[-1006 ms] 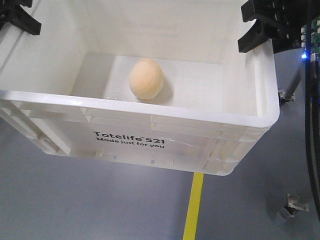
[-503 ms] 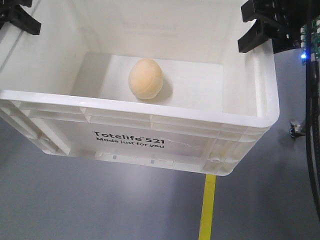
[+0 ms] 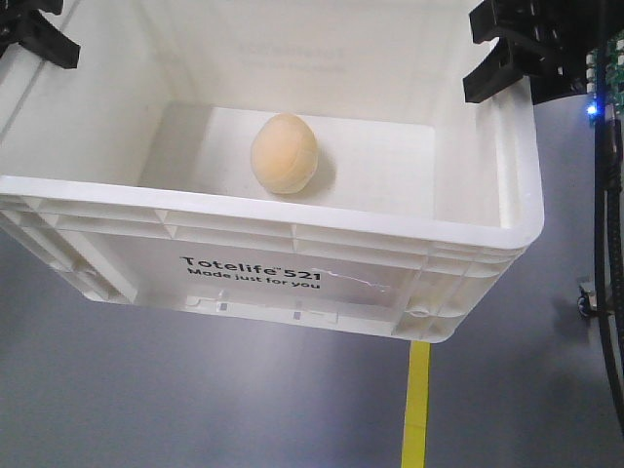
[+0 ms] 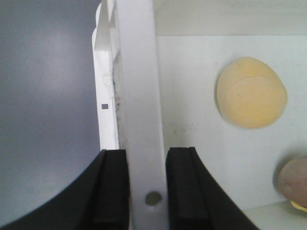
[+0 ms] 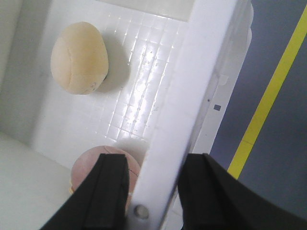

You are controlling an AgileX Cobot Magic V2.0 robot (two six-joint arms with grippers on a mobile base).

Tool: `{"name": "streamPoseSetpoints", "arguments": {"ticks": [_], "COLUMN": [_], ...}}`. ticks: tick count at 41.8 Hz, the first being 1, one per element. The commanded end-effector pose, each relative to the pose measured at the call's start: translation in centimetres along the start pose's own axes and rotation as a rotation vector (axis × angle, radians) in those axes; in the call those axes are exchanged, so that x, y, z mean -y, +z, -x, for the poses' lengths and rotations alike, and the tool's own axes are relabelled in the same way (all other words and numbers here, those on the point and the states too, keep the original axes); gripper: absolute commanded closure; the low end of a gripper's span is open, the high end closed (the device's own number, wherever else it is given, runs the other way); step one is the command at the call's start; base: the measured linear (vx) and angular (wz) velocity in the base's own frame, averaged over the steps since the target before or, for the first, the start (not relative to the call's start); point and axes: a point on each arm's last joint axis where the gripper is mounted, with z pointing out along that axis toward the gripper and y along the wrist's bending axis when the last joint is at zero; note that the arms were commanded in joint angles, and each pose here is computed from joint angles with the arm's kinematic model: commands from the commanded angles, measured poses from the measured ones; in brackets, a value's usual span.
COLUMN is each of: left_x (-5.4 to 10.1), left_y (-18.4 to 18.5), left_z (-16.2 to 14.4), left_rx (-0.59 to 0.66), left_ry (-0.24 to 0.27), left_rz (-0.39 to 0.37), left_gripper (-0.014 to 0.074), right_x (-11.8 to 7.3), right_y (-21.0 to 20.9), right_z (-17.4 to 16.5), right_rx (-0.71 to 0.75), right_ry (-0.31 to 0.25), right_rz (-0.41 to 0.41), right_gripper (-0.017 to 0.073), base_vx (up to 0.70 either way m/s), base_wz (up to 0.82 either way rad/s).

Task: Place moving items into box and shelve

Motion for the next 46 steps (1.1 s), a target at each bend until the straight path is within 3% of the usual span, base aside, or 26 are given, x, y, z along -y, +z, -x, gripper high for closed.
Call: {"name": "streamPoseSetpoints", "arguments": {"ticks": [1, 46], "left_x": [3.5, 3.49], "left_y": [-3.55, -3.52], "left_z": [0.69, 0.7], "left_rx": [0.172, 0.172], "left_ry": [0.002, 0.001], "left_rz": [-0.192, -0.192], "left_gripper": [0.0594, 0.0594], "right_x": [-3.02, -3.03], "right_y": [-3.06, -3.06], "right_z": [0.57, 0.56], "right_rx": [0.169, 0.169], "right_ry": [-0.022, -0.022], "right_rz": [0.219, 0.22], "right_gripper": [0.0559, 0.0559], "base_vx": [0.54, 0.55], "base_wz": [-0.12, -0.14]}}
